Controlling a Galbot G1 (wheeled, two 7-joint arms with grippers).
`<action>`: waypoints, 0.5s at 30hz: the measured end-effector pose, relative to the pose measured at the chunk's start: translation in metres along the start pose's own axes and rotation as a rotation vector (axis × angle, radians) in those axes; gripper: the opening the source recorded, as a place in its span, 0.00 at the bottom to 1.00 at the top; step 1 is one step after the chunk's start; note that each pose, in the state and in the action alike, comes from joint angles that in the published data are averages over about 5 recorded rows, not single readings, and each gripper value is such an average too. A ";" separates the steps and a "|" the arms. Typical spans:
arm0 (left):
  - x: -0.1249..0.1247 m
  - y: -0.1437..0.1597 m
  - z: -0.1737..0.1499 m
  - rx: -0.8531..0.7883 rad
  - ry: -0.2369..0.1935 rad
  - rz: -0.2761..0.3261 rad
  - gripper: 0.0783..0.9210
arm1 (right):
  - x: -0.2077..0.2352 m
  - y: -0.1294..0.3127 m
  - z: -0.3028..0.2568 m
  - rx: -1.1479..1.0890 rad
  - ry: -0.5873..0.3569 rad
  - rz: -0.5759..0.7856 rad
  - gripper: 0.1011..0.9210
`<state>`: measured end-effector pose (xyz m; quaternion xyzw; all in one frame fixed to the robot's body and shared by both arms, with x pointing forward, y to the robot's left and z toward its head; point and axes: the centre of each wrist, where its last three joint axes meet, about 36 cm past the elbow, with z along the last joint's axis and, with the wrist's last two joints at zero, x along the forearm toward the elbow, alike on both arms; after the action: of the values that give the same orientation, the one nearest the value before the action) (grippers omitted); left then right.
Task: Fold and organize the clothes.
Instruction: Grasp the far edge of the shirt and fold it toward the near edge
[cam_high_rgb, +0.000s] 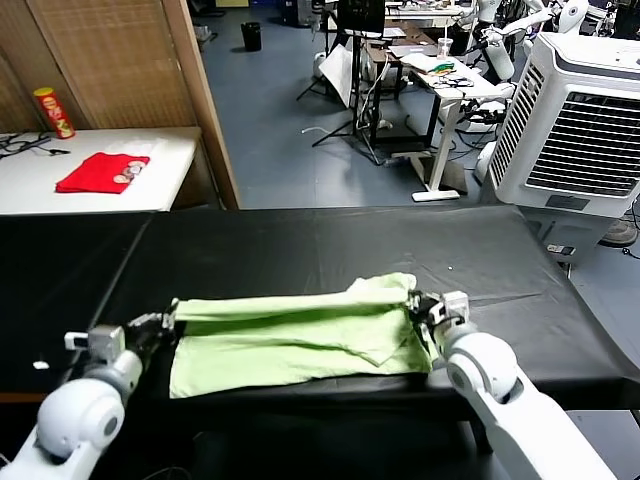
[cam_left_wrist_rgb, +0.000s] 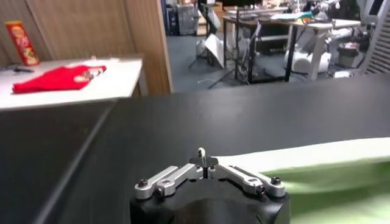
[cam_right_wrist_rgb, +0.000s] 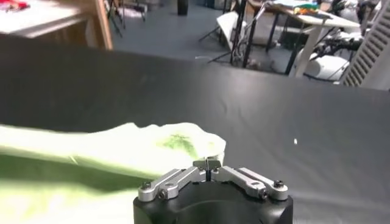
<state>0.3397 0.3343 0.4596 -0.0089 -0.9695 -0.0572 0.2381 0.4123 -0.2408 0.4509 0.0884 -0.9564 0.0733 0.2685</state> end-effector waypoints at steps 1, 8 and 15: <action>0.002 -0.001 0.003 -0.005 0.006 -0.002 0.06 | 0.002 0.000 0.001 0.000 0.002 -0.002 0.02; 0.016 -0.009 0.013 0.006 0.048 -0.009 0.07 | 0.017 0.000 0.008 0.008 0.005 -0.021 0.26; 0.030 -0.018 0.010 0.040 0.055 0.020 0.44 | 0.037 -0.008 0.002 0.014 -0.054 -0.027 0.72</action>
<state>0.3078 0.3172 0.4626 -0.0120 -0.9634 -0.0355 0.2655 0.3823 -0.2535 0.4693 0.1053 -0.9614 0.0740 0.2432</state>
